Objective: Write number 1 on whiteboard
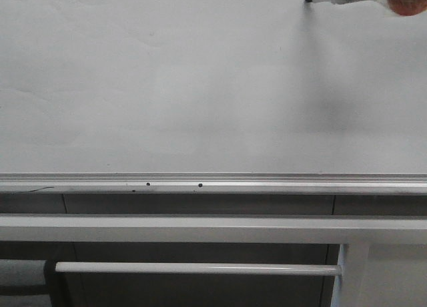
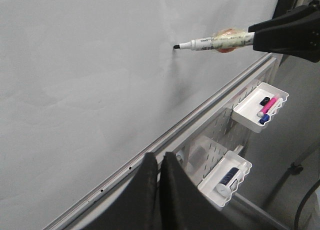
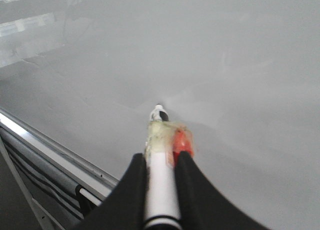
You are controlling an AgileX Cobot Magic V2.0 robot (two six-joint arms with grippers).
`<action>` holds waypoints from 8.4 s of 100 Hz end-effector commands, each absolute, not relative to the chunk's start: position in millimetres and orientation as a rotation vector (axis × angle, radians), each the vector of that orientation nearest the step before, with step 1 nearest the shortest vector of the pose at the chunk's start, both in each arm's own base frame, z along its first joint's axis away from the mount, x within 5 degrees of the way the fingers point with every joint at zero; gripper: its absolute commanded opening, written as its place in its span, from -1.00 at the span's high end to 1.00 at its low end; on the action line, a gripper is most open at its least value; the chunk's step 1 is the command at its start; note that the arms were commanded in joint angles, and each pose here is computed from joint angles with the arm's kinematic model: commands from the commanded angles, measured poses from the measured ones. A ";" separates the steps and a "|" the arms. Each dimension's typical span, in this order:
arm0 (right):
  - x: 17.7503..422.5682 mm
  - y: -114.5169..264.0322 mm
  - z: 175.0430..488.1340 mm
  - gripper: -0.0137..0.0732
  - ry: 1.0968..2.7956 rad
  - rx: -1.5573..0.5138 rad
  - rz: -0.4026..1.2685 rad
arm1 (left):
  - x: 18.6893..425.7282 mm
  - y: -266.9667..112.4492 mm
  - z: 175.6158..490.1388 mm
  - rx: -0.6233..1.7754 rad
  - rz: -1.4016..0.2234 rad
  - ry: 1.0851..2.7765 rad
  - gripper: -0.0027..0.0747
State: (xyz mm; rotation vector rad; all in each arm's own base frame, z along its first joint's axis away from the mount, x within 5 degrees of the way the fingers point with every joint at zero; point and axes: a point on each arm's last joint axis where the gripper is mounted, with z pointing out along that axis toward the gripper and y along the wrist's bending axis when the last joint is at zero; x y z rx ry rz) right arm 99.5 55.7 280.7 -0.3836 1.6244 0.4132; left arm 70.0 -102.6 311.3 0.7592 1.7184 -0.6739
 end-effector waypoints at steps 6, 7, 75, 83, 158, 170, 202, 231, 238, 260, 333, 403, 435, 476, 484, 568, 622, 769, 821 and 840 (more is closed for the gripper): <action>108.0 54.6 293.0 0.83 1.578 -0.347 0.357 | 68.2 -104.9 324.0 0.757 -0.724 1.650 0.98; 108.4 54.9 292.6 0.83 1.581 -0.348 0.356 | 68.2 -104.9 324.0 0.757 -0.724 1.650 0.98; 126.2 77.9 264.8 0.83 1.820 -0.470 0.419 | 68.8 -104.1 323.1 0.753 -0.712 1.662 0.98; 112.9 87.4 272.9 0.83 1.824 -0.611 0.522 | 68.2 -104.9 324.0 0.758 -0.723 1.650 0.98; 125.3 125.8 326.5 0.83 1.917 -0.838 0.706 | 74.6 -163.5 289.7 1.259 -0.480 1.513 -0.34; 130.8 130.6 330.9 0.83 1.924 -0.845 0.713 | 77.3 -168.1 284.2 1.304 -0.429 1.503 -0.34; 135.3 136.0 344.0 0.83 1.913 -0.838 0.745 | 89.3 -175.3 291.0 1.334 -0.259 1.481 -0.34; 138.8 139.3 342.3 0.83 1.929 -0.804 0.778 | 90.4 -177.1 292.9 1.339 -0.246 1.469 -0.34; 140.6 140.5 341.0 0.83 1.936 -0.798 0.781 | 90.4 -177.1 292.9 1.339 -0.246 1.469 -0.33; 147.9 146.0 333.6 0.83 1.973 -0.792 0.783 | 90.4 -177.1 292.9 1.339 -0.246 1.469 -0.06; 144.4 154.5 350.2 0.83 1.913 -0.822 0.818 | 90.4 -177.1 292.9 1.339 -0.246 1.469 -0.01; 144.3 154.4 350.0 0.83 1.914 -0.826 0.817 | 90.8 -176.3 292.2 1.299 -0.273 1.518 0.98; 130.9 140.5 365.4 -0.10 1.805 -0.857 0.753 | 95.6 -171.3 290.5 0.956 -0.444 1.778 0.98; 95.3 108.1 382.4 0.83 1.645 -0.910 0.640 | 95.6 -162.3 261.2 0.656 -0.621 1.883 0.98; 90.7 104.2 380.7 0.83 1.635 -0.916 0.630 | 95.2 -160.1 255.5 0.611 -0.649 1.892 0.98; 93.4 80.9 314.6 0.83 1.566 -0.669 0.488 | 89.0 -184.2 221.7 0.214 -0.515 1.771 0.98; 95.9 78.8 295.3 0.83 1.589 -0.649 0.456 | 90.5 -198.5 221.5 0.146 -0.554 1.779 0.98; 95.9 78.7 295.4 0.83 1.588 -0.648 0.456 | 138.4 -206.1 216.5 -0.002 -0.427 1.845 0.98; 95.9 78.7 295.4 0.83 1.588 -0.648 0.456 | 138.4 -206.0 216.6 0.005 -0.420 1.843 0.78; 95.7 78.9 294.9 0.83 1.593 -0.653 0.458 | 139.0 -205.2 217.6 -0.003 -0.413 1.831 0.37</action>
